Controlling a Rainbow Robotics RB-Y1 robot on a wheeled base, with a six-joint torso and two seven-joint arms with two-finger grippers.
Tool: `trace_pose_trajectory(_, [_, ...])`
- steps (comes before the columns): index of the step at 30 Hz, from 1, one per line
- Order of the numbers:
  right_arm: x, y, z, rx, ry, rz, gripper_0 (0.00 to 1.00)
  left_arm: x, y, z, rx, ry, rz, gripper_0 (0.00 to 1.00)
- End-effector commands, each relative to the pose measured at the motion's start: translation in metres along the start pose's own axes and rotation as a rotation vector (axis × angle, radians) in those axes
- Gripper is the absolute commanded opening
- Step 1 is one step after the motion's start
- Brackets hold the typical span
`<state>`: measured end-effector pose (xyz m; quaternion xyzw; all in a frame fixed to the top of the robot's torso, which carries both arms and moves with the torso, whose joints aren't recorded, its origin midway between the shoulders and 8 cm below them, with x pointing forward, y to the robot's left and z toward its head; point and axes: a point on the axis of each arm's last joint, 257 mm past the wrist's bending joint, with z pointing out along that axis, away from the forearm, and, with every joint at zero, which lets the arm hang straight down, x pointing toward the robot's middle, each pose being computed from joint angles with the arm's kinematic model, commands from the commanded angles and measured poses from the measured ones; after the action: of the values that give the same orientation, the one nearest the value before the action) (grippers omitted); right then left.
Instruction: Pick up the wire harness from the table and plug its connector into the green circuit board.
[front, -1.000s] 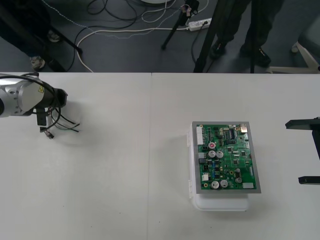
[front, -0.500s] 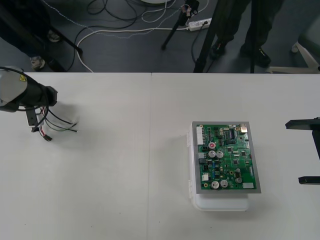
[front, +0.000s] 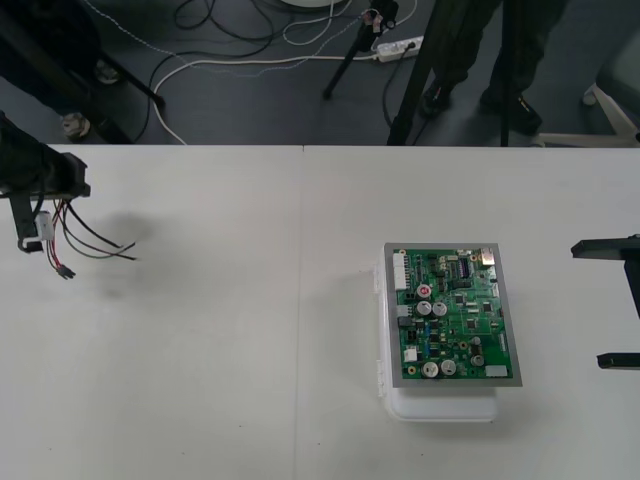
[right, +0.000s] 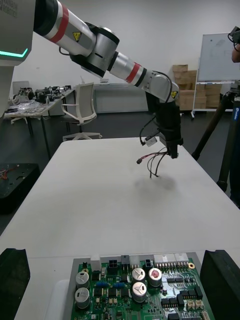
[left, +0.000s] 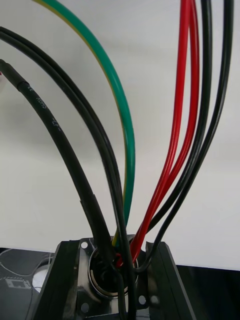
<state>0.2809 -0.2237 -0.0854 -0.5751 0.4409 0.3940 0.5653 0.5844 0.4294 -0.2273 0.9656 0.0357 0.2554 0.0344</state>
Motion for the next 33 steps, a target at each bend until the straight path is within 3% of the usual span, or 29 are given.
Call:
trace_pose_trajectory(1, [-0.005, 0.009, 0.0, -0.038, 0.013, -0.026, 1.0, 0.014, -0.002, -0.061, -0.028, -0.042, -0.219, 0.0])
trace_pose_trajectory(11, [-0.005, 0.009, -0.001, -0.038, 0.015, -0.026, 1.0, -0.016, 0.019, -0.093, -0.143, -0.179, -0.435, 0.0])
trace_pose_trajectory(25, [-0.005, 0.009, -0.001, -0.037, 0.015, -0.024, 1.0, -0.078, 0.07, -0.144, -0.316, -0.525, -0.739, 0.0])
trace_pose_trajectory(33, [-0.005, 0.009, -0.001, -0.037, 0.015, -0.024, 1.0, -0.095, 0.076, -0.159, -0.371, -0.565, -0.866, 0.0])
